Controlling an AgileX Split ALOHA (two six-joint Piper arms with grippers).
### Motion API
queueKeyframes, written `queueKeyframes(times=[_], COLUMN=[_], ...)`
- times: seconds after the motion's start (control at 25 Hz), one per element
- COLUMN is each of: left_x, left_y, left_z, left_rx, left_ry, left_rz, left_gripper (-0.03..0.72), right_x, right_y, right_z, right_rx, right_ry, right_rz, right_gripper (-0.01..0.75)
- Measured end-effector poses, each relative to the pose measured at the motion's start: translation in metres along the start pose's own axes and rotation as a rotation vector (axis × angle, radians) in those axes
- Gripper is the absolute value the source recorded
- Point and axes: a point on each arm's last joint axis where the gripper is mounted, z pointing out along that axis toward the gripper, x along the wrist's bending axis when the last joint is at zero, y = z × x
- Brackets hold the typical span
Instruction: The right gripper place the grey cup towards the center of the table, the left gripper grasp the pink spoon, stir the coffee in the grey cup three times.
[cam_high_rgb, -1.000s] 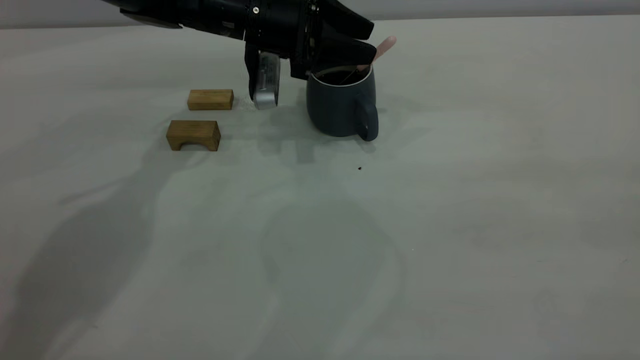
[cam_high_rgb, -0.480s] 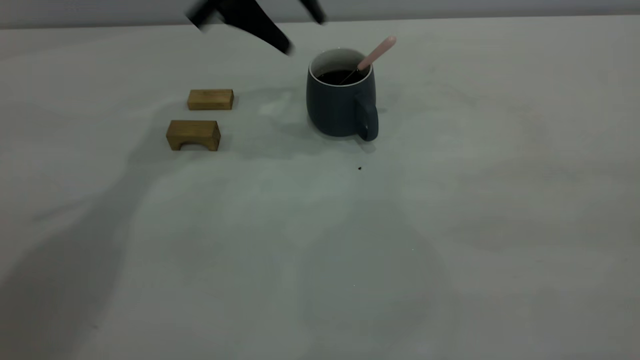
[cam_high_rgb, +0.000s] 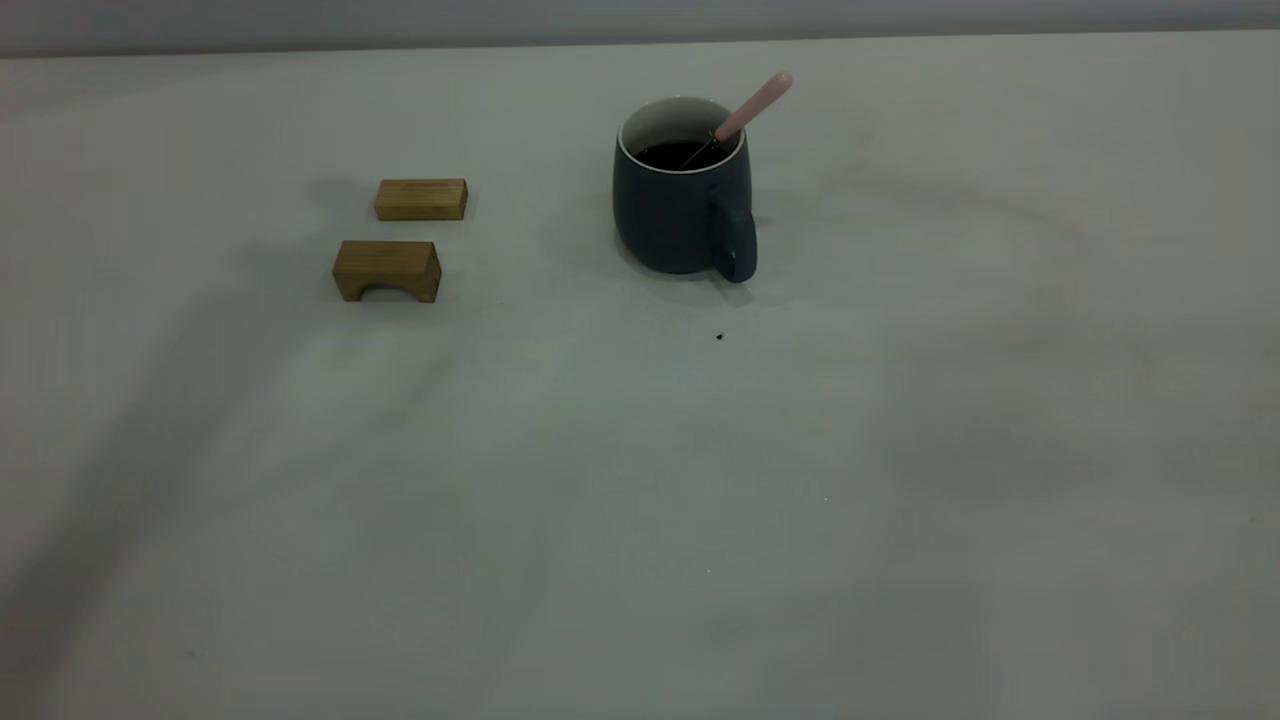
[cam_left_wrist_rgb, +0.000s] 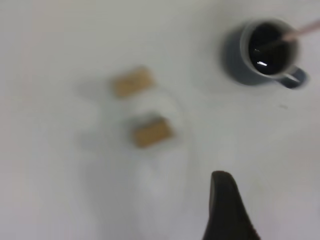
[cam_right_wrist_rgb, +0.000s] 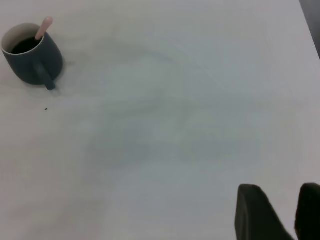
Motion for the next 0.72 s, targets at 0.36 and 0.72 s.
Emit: queueKeyframes(times=[0.36,0.72], left_x=[0.004,-0.014], left_y=[-0.089,-0.263], left_z=[-0.078,-0.098], left_rx=[-0.026,-0.035], left_ry=[0.149,0.171], left_rz=[-0.014,-0.018], left_gripper=[0.51,0.51], right_x=[0.0,0.0], right_y=[0.0,0.0], right_z=[0.0,0.0], right_rx=[0.0,0.0], right_ry=[0.0,0.0], right_rz=[0.0,0.0], right_gripper=[0.24,0.24])
